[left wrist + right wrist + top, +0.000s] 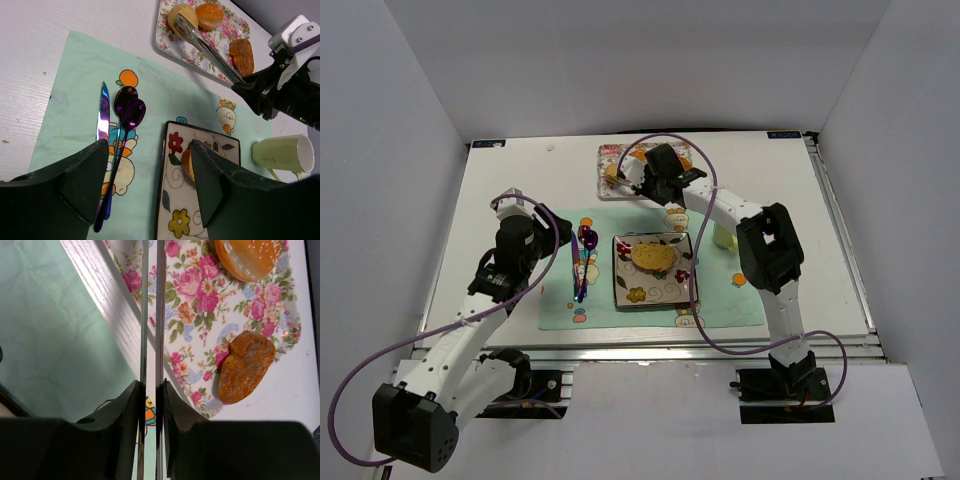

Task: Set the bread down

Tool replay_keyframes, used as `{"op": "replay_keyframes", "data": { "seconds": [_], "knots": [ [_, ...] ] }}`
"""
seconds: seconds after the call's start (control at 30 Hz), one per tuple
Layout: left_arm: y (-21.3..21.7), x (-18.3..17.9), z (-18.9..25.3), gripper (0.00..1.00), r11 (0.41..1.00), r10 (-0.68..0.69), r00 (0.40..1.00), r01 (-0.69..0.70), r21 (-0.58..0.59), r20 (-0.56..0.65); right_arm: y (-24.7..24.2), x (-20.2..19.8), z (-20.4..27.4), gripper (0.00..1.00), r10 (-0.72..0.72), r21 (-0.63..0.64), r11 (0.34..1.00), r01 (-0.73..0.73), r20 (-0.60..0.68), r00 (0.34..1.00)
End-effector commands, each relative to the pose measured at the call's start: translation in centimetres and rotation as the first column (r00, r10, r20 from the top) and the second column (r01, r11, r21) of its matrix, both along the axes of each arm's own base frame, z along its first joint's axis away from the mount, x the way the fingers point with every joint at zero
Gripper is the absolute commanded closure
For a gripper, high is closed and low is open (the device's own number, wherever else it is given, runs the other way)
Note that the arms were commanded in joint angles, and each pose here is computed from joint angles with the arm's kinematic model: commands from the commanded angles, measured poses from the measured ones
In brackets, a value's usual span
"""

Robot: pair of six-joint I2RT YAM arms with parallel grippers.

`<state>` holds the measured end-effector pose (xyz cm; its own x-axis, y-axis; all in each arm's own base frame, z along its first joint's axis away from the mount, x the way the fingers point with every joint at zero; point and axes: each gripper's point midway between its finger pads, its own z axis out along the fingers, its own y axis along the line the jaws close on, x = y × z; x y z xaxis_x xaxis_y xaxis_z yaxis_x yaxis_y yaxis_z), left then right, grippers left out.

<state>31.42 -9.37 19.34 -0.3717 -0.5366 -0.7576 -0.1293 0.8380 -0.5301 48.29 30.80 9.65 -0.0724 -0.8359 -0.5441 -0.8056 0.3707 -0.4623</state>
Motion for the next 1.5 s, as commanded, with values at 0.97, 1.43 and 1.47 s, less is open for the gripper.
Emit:
{"op": "replay_keyframes", "data": {
  "seconds": [0.97,1.43,1.47],
  "knots": [
    [-0.9,1.0,1.2,0.24,0.999,-0.039,0.998,0.04,-0.03,0.054,-11.4,-29.9,2.4,0.85,0.394,0.162,0.918,-0.361,-0.287,0.873],
    [-0.6,0.5,1.4,0.24,0.999,-0.022,0.998,0.024,-0.038,0.061,-9.3,-29.4,6.9,0.58,0.458,0.253,0.877,-0.407,-0.19,0.868],
    [-0.6,0.5,1.3,0.24,0.999,-0.024,0.998,0.026,-0.036,0.06,-9.1,-29.2,7.5,0.59,0.445,0.272,0.88,-0.389,-0.188,0.876]
  ]
}}
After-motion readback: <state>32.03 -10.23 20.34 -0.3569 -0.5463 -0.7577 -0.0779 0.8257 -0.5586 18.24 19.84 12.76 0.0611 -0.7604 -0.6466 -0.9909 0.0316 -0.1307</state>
